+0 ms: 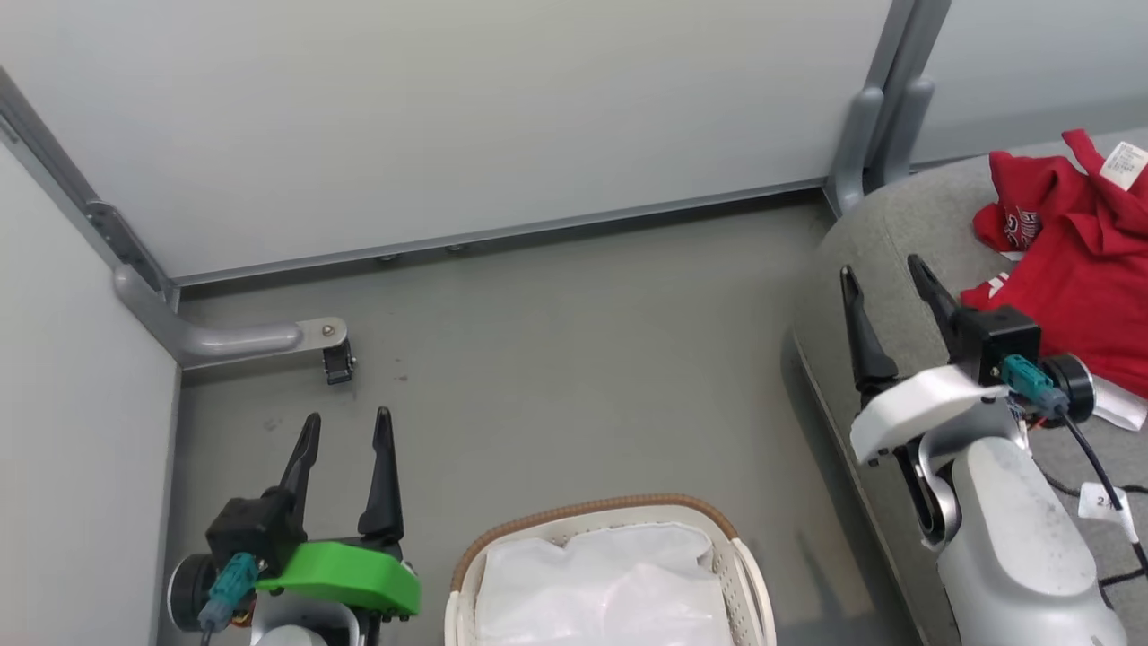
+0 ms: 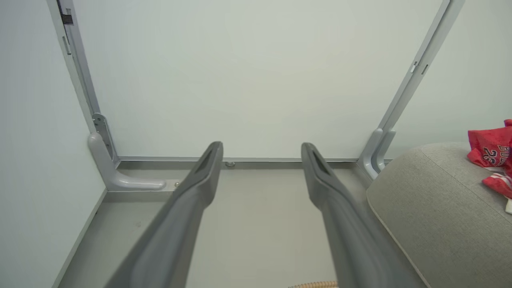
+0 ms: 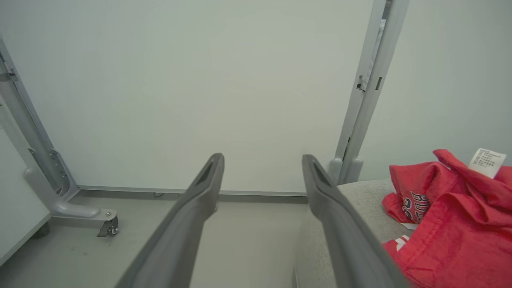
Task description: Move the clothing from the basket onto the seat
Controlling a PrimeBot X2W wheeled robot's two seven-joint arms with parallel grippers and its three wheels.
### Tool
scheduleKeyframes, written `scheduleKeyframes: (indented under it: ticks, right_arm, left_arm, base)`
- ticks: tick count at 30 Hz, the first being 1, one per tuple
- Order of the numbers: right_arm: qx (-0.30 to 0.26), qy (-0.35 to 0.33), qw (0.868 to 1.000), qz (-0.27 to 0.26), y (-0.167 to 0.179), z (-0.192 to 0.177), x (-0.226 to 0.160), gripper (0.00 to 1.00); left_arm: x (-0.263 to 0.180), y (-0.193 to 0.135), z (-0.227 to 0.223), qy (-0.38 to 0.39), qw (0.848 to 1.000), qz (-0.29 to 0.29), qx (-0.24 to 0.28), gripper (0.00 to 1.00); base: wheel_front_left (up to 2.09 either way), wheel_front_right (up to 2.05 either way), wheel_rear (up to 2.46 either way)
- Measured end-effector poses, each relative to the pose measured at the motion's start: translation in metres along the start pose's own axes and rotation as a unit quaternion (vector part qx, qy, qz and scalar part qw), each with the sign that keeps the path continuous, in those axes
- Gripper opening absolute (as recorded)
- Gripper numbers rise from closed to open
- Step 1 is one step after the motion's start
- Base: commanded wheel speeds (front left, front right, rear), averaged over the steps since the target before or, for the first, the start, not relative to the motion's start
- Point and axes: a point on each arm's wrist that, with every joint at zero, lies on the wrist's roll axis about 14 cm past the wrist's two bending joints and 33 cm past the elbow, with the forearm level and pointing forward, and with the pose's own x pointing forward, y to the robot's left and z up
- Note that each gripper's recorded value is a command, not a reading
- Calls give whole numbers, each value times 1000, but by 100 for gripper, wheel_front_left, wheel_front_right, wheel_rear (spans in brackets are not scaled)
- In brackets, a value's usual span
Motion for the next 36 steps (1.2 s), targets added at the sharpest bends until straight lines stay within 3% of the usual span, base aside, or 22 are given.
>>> scheduleKeyframes:
  ticks: [6,18,36]
  right_arm:
    - [32,5,999,29,27,-7,-24,100]
    - [65,30,997,25,32,-27,-63,100]
    - [72,33,997,21,30,-29,-70,100]
  left_arm:
    - [-29,21,14,-22,999,33,7,100]
    - [-60,37,5,-13,998,68,-7,100]
    - [-64,37,-5,3,997,72,-7,100]
  base:
    - [0,0,0]
    - [0,0,0]
    - [0,0,0]
